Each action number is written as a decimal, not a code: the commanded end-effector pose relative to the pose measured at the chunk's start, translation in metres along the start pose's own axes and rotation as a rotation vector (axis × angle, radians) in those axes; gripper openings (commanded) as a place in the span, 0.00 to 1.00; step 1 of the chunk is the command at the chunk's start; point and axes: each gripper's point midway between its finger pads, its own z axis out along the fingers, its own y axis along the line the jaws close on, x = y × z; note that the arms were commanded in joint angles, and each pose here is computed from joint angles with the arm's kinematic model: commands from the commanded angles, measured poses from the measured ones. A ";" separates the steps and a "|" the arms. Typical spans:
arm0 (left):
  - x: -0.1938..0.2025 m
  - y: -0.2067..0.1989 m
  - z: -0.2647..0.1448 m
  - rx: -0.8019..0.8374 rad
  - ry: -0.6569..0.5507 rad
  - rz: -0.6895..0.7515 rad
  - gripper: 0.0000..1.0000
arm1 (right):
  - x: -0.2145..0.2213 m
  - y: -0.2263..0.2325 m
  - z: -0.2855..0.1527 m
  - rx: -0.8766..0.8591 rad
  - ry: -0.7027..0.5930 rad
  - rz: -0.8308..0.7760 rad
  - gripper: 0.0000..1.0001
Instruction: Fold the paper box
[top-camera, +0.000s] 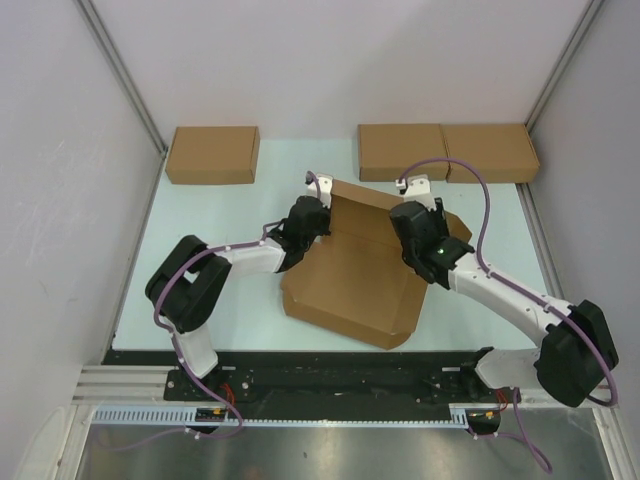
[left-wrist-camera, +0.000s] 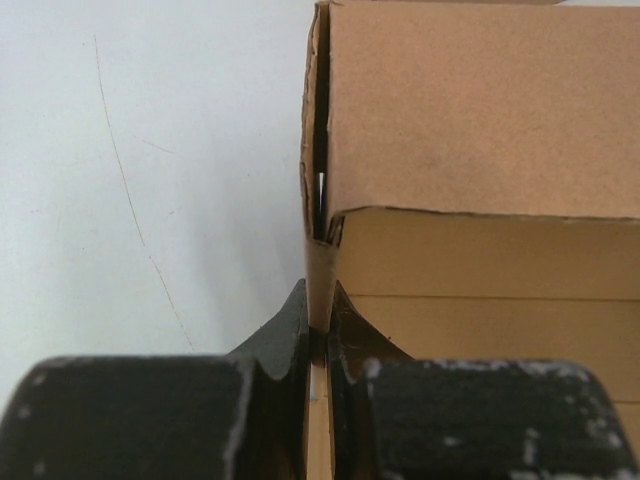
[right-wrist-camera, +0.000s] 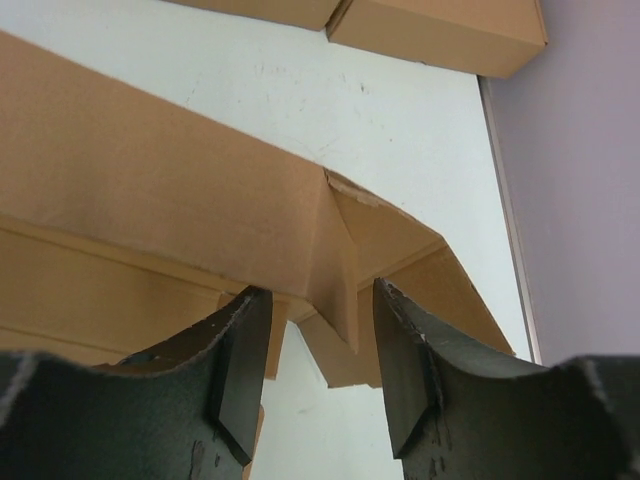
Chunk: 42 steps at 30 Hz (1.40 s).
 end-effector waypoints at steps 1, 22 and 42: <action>-0.007 -0.009 -0.003 0.027 0.001 -0.018 0.03 | -0.015 -0.006 0.011 0.064 -0.051 0.050 0.48; 0.001 -0.010 -0.007 0.014 0.001 -0.057 0.02 | 0.013 0.020 0.017 -0.074 0.059 0.386 0.08; 0.007 -0.010 -0.024 -0.014 -0.017 -0.078 0.02 | 0.031 0.040 0.011 -0.229 0.090 0.746 0.39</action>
